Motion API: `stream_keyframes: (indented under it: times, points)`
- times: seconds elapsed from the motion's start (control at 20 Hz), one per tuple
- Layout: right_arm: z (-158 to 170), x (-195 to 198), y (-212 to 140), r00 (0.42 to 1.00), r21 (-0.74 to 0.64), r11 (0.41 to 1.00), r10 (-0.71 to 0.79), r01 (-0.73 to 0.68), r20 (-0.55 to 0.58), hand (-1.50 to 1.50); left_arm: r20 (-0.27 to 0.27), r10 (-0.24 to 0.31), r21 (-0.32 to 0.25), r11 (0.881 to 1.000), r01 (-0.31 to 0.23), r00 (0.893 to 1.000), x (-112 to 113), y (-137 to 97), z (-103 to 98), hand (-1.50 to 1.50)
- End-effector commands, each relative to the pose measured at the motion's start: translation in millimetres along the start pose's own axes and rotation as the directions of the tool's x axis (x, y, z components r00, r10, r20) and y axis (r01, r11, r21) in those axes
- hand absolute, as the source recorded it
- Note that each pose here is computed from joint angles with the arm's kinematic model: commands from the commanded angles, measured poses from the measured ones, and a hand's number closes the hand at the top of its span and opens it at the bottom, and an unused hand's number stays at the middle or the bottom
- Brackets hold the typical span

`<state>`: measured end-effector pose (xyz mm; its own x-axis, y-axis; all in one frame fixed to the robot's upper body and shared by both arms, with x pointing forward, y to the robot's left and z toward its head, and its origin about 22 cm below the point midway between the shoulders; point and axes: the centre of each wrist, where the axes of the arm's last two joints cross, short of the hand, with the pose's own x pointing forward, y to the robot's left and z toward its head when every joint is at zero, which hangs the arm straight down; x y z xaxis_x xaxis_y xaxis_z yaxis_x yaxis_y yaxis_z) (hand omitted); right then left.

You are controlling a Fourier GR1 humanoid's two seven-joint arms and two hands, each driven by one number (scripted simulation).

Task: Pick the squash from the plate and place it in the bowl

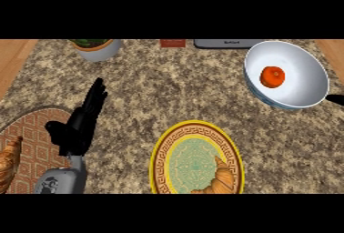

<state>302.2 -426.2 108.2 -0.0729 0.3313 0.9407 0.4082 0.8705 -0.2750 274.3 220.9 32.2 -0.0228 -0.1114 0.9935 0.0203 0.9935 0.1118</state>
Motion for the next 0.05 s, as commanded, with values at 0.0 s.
stream_keyframes:
  times: [0.0]
  points:
    - [24.7,-27.4,-11.2,1.0,0.017,1.0,-0.009,0.009,-0.017,-1.5,0.011,0.003,-0.01,1.0,-0.003,1.0,-4.4,-3.9,11.6,0.0]
